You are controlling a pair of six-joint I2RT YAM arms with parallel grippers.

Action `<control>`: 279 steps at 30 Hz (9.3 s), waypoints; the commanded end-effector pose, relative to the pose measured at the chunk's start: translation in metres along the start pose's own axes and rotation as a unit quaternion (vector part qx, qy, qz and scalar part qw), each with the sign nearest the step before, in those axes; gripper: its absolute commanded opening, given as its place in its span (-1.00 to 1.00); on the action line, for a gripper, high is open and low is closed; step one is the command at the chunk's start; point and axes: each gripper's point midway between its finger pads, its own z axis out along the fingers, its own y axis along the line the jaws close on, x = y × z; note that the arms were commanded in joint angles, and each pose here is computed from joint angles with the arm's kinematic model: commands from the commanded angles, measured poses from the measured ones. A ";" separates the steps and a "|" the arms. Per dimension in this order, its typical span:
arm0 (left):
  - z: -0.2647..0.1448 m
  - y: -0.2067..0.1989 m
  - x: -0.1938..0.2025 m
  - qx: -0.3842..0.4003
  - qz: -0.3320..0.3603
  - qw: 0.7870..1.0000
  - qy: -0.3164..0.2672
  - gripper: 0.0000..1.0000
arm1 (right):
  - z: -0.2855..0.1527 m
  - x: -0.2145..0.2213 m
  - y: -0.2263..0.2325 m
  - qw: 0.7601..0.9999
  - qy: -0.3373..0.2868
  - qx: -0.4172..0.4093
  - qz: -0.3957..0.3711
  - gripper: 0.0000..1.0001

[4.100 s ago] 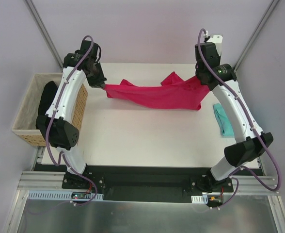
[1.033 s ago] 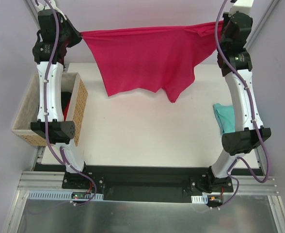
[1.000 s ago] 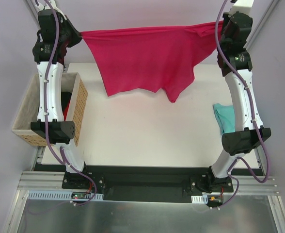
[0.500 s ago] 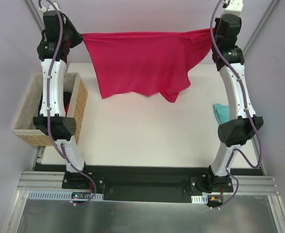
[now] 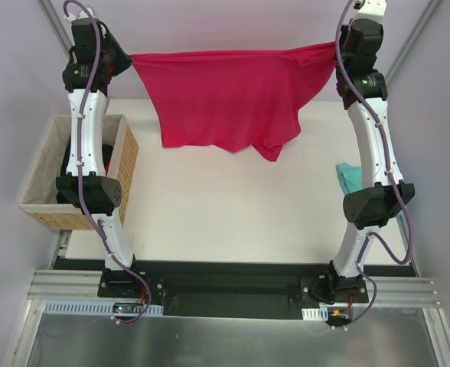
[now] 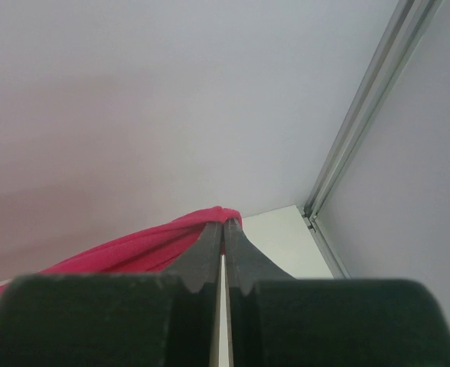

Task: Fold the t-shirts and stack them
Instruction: Flatten out the tshirt

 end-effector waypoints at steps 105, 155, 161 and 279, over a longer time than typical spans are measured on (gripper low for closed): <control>-0.235 0.113 0.258 -0.244 0.110 0.848 0.457 -1.00 | -0.285 0.262 -0.028 0.862 0.501 -0.031 0.068 -0.98; -0.251 0.134 0.324 -0.212 0.117 0.811 0.533 -0.22 | -0.361 0.280 0.014 0.817 0.572 -0.017 -0.068 0.30; -0.204 0.116 0.301 -0.191 0.139 0.833 0.500 -0.23 | -0.305 0.265 0.064 0.836 0.530 -0.058 -0.128 -0.27; -0.140 0.087 0.353 -0.199 0.108 0.792 0.567 -0.60 | -0.157 0.371 0.042 0.819 0.571 -0.047 0.040 -0.98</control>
